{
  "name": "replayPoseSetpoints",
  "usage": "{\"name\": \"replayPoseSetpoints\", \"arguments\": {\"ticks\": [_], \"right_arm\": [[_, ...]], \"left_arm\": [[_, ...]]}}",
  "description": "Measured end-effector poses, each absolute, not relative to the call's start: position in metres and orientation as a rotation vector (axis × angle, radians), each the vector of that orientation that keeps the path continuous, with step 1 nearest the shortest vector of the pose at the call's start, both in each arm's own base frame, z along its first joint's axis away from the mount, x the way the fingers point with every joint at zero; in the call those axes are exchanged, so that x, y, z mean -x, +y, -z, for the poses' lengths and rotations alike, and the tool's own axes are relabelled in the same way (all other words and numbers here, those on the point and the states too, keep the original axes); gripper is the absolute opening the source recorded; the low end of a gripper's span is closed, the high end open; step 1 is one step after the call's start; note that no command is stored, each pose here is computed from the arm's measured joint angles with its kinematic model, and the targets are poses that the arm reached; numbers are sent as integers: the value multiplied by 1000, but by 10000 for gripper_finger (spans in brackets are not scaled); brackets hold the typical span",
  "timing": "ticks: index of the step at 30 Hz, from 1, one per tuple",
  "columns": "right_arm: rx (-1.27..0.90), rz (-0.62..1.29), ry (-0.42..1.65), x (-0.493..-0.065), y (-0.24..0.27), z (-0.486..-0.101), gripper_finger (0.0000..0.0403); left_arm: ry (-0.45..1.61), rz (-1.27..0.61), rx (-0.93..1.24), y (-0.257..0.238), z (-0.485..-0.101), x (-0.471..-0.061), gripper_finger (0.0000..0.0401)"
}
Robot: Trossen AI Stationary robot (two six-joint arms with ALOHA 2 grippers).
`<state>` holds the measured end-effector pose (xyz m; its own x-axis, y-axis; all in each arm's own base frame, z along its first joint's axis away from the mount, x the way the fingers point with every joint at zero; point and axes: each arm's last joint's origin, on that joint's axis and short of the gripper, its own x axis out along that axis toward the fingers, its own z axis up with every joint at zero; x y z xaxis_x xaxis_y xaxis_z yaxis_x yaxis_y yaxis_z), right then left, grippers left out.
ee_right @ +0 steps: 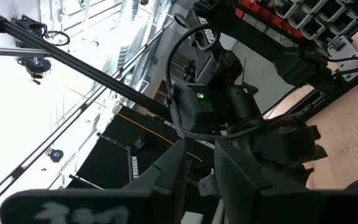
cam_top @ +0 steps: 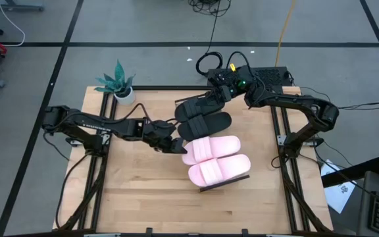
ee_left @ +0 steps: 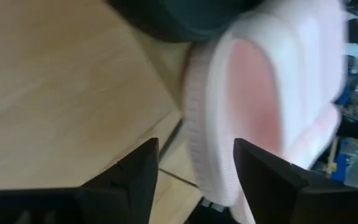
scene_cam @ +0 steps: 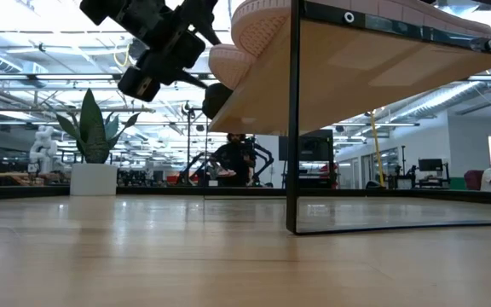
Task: Pick and place slides into the shelf
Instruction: Adjust the shelf
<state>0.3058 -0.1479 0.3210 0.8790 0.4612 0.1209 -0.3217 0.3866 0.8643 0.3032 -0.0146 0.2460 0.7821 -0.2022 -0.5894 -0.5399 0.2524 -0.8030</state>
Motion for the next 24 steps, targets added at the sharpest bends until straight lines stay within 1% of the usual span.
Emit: {"name": "replayPoseSetpoints", "arguments": {"ticks": [5, 12, 16, 20, 24], "right_arm": [[-1063, -500, 147, -306, -148, -321, 73], [-1064, -501, 148, -306, -148, -321, 73], [-1075, -495, 159, -306, -148, -320, 73], [-1074, -494, 157, -306, -148, -320, 73], [-1044, -467, 133, -301, -158, -320, 73]], "left_arm": [[720, -295, 1317, -14, -242, -300, 218], [700, -308, 1299, -8, -243, -300, 223], [652, -288, 1286, -3, -255, -294, 225], [570, -292, 1243, 2, -274, -280, 221], [555, -393, 1192, 5, -289, -253, 212]]}}
